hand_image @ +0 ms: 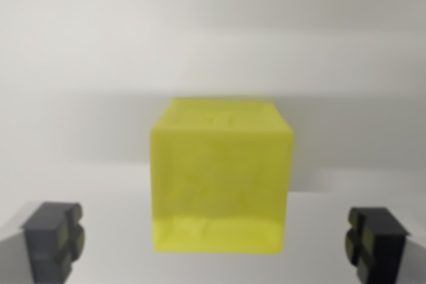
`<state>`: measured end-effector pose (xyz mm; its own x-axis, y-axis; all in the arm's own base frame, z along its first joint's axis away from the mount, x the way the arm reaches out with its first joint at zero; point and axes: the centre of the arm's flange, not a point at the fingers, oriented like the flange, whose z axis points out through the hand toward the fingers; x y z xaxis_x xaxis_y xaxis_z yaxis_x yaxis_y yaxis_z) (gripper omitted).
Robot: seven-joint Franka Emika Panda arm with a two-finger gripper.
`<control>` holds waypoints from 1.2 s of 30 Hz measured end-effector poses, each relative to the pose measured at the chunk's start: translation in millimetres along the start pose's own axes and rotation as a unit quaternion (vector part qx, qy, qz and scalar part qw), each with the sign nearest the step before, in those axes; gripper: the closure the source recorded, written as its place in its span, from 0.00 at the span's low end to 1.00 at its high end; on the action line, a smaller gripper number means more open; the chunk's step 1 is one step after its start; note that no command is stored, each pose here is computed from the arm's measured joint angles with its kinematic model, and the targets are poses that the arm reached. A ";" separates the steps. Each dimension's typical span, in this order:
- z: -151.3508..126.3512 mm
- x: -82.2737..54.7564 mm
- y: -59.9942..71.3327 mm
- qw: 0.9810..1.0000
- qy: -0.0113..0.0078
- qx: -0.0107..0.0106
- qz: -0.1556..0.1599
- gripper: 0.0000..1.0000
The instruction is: Pick yellow cube
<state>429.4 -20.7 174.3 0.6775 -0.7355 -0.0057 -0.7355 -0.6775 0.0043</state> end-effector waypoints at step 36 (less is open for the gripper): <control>60.3 -5.1 6.3 1.000 0.002 0.002 0.000 0.00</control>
<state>420.8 -21.1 114.0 0.6774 -0.7356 -0.0010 -0.7356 -0.6774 0.0012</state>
